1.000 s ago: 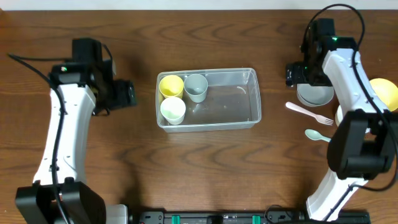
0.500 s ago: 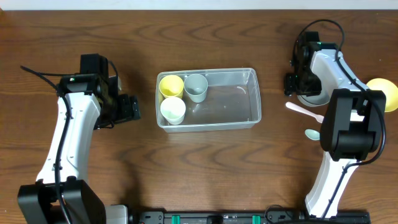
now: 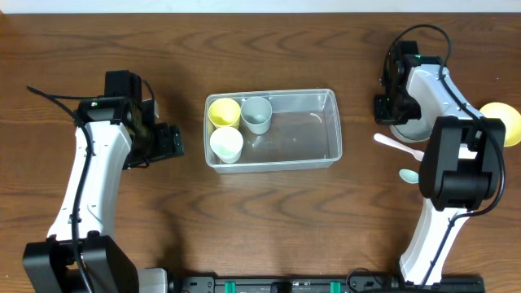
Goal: Pack container
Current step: 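Grasp the grey bowl rim with the right gripper, then carry the grey bowl into the box's right side and release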
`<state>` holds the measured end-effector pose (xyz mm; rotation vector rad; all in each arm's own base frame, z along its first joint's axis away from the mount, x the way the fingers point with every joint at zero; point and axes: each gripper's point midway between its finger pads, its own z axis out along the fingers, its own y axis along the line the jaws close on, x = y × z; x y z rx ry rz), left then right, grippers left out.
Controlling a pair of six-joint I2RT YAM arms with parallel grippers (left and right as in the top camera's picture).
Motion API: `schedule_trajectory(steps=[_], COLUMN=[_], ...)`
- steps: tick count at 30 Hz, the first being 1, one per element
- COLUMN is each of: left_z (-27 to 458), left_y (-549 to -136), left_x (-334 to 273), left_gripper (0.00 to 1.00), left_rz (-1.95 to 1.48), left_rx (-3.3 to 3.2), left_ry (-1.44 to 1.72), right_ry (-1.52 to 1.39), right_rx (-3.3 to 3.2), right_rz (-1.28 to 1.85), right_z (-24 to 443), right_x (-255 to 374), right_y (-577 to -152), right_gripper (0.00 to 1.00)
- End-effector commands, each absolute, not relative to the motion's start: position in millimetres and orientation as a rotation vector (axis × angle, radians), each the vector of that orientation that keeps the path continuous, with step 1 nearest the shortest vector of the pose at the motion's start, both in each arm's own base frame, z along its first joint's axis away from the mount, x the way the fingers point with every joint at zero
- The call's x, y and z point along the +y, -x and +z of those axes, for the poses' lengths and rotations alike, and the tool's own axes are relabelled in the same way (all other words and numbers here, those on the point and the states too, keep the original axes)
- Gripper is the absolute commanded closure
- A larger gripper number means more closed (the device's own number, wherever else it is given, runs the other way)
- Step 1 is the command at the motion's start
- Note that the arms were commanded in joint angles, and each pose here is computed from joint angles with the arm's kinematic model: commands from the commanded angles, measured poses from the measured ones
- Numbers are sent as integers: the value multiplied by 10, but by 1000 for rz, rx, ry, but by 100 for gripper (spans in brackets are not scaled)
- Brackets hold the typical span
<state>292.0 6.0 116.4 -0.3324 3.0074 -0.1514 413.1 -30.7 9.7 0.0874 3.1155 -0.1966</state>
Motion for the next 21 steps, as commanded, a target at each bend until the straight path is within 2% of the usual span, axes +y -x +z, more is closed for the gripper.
schedule_trajectory(steps=[1,6,9,16,21], left_z=[1206,1209,1226,1325,1407], left_y=[-2914,-2913,-2909,-2901,-2894], left_x=[70,70,69,69,69], left_gripper=[12,12,12,12,12], left_rz=[-150,-150,-150,-149,-149], left_rx=[2992,2991,2986,2951,2921], left_ry=[332,332,331,324,318], right_ry=[-86,-85,-71,43,339], right_rx=[3114,3098,3053,2793,2591], right_rz=[-194,-191,-188,-130,33], right_z=[89,164,434,1752,2555], right_x=[-316,-310,-264,94,869], right_y=[-4137,-4171,-4249,-4427,-4205], right_gripper=[99,99,99,99,99])
